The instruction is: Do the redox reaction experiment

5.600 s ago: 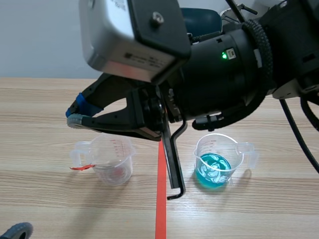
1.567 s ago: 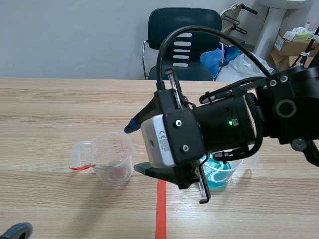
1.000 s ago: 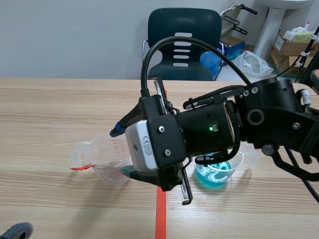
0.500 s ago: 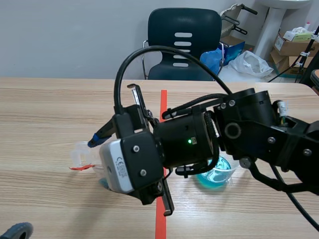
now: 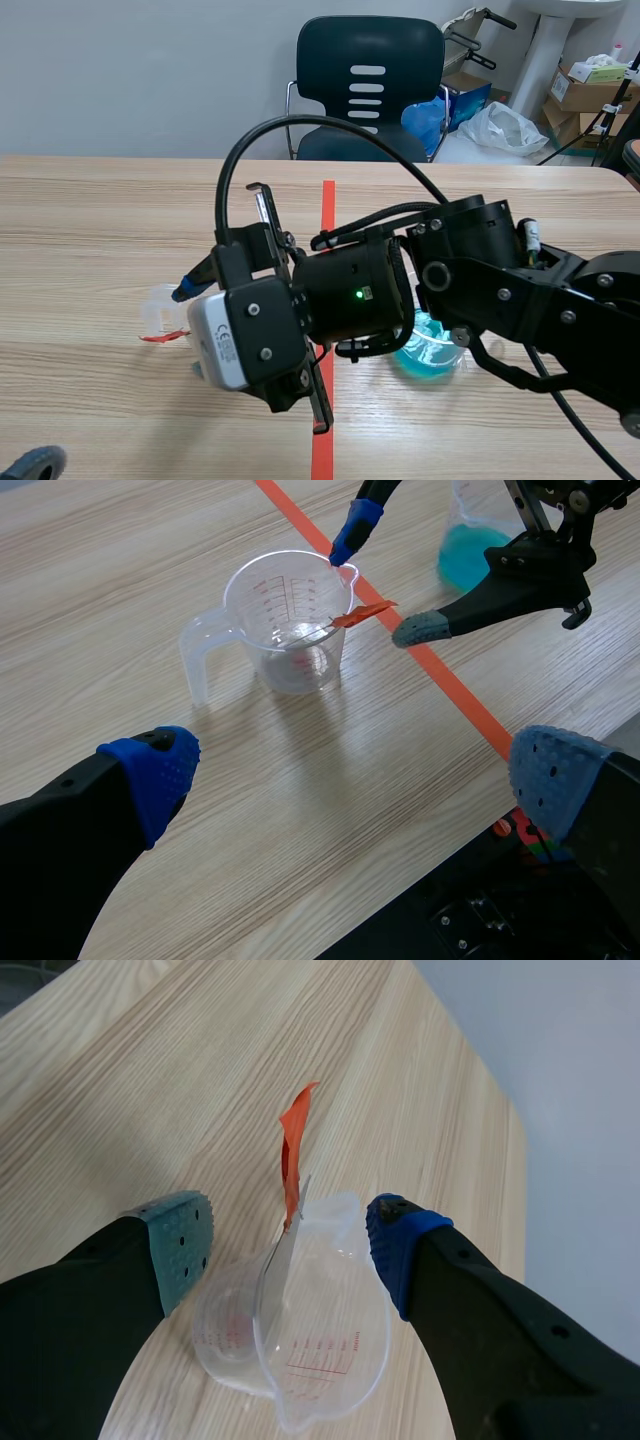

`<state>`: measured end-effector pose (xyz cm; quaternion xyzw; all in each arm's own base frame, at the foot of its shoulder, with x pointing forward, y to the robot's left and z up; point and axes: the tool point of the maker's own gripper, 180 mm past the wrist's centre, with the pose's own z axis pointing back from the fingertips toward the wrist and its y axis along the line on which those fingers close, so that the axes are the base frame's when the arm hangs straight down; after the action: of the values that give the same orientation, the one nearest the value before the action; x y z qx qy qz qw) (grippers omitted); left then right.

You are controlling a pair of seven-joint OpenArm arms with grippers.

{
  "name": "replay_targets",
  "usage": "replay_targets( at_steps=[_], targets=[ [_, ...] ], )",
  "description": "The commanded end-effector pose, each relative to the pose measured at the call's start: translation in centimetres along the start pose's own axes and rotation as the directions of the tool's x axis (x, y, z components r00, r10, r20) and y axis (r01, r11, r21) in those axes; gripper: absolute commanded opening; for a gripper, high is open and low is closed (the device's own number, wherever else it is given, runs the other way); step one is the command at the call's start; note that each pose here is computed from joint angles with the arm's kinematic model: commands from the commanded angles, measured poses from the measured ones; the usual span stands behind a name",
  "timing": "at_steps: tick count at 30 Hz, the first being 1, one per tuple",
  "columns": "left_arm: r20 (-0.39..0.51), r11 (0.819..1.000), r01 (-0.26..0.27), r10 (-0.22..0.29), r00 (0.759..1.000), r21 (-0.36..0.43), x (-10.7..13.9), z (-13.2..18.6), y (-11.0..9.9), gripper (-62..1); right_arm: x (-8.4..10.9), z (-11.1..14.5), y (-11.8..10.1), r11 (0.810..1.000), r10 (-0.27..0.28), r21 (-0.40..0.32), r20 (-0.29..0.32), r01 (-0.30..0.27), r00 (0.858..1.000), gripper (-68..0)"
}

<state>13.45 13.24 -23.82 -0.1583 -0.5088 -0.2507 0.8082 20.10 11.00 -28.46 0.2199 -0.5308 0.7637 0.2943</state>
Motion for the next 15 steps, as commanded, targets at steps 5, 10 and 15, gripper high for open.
replay_targets(
  at_steps=[5,10,15],
  targets=[
    [0.02,1.0,-0.009,0.009,1.0,-0.002,0.46,0.02,-0.24,1.4,1.0,-0.38,-1.27,0.999,0.019,-0.029,0.035,-0.018,0.999,-34.1],
    [0.02,1.0,-0.009,0.009,1.0,-0.002,0.46,0.02,-0.24,1.4,1.01,-0.38,-1.27,0.999,0.019,-0.029,0.036,-0.018,0.999,-36.0],
    [0.02,1.0,-0.009,0.009,1.0,-0.002,0.46,0.02,-0.24,1.4,1.0,-0.37,-1.27,0.999,0.019,-0.029,0.035,-0.018,0.999,-47.1]
  ],
)
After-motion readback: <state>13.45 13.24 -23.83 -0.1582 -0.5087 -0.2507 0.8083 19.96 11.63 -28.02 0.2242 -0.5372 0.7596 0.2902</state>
